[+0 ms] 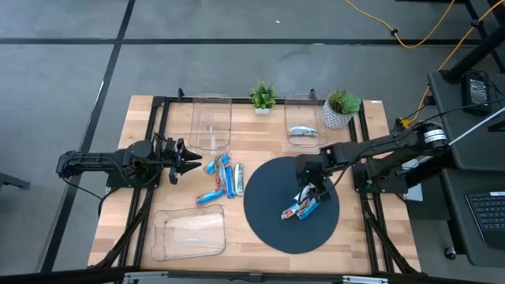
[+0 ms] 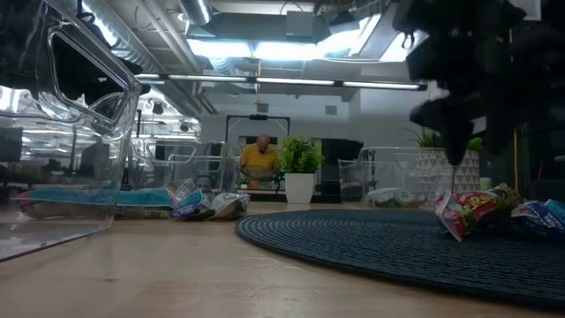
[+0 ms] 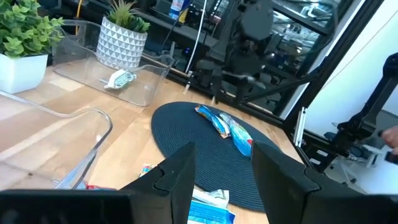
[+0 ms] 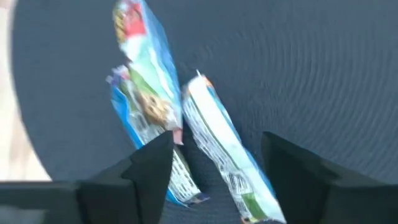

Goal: Pick and place Granola Bars by type
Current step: Put the yellow granola bar into the top right transparent bin

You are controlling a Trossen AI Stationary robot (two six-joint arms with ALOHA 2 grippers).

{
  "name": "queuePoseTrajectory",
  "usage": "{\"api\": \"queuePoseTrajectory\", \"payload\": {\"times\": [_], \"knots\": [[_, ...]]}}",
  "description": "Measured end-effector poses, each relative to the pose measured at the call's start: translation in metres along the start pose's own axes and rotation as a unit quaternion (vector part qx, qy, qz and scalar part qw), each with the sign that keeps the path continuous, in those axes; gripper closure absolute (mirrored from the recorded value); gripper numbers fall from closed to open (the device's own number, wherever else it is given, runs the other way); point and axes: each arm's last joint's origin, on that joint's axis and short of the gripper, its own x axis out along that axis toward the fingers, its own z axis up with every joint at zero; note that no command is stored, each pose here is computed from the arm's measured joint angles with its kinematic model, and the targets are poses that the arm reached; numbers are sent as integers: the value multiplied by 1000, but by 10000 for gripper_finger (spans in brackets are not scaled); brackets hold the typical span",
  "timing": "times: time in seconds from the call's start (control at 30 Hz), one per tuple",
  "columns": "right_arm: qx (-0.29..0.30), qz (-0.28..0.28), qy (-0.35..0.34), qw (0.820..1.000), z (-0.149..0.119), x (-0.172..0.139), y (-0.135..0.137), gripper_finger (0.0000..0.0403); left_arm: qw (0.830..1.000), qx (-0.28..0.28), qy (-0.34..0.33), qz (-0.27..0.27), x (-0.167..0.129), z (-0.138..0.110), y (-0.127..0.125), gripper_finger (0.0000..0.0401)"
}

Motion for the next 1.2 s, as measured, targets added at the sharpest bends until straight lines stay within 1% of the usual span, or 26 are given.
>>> {"api": "queuePoseTrajectory", "payload": {"times": [0.1, 0.17, 0.3, 0.37, 0.47, 0.73, 0.9, 0.97, 1.03, 1.1, 1.2], "knots": [[12, -1, 14, 1000, -8, 7, -1, 115, 1000, 0, 0, 0, 0, 0, 0, 253], [15, -13, 23, 1000, -13, 11, -2, 94, 1000, 0, 0, 0, 0, 0, 0, 253], [17, -50, 33, 998, -18, 17, -6, 70, 1000, 0, 0, 0, 0, 0, 0, 253], [17, -70, 37, 997, -19, 18, -7, 68, 1000, 0, -1, 0, 0, 0, 0, 253], [16, -76, 43, 996, -19, 22, -8, 71, 1000, 0, -1, 1, 0, 0, 0, 253], [7, -51, 75, 996, -19, 38, -10, 77, 1000, -2, -4, 7, 0, 0, 0, 253], [0, -48, 92, 995, -19, 47, -12, 79, 1000, -9, -9, 18, 0, 1, 1, 253], [1, -48, 93, 995, -18, 50, -13, 92, 1000, -9, -10, 20, 0, 1, 1, 253], [1, -48, 94, 994, -18, 51, -13, 118, 1000, -9, -11, 21, 0, 1, 1, 253], [1, -48, 94, 994, -18, 51, -13, 156, 1000, -9, -11, 21, 0, 1, 1, 253], [1, -46, 94, 994, -18, 51, -13, 227, 1000, -9, -11, 22, 0, 1, 1, 253]]}}
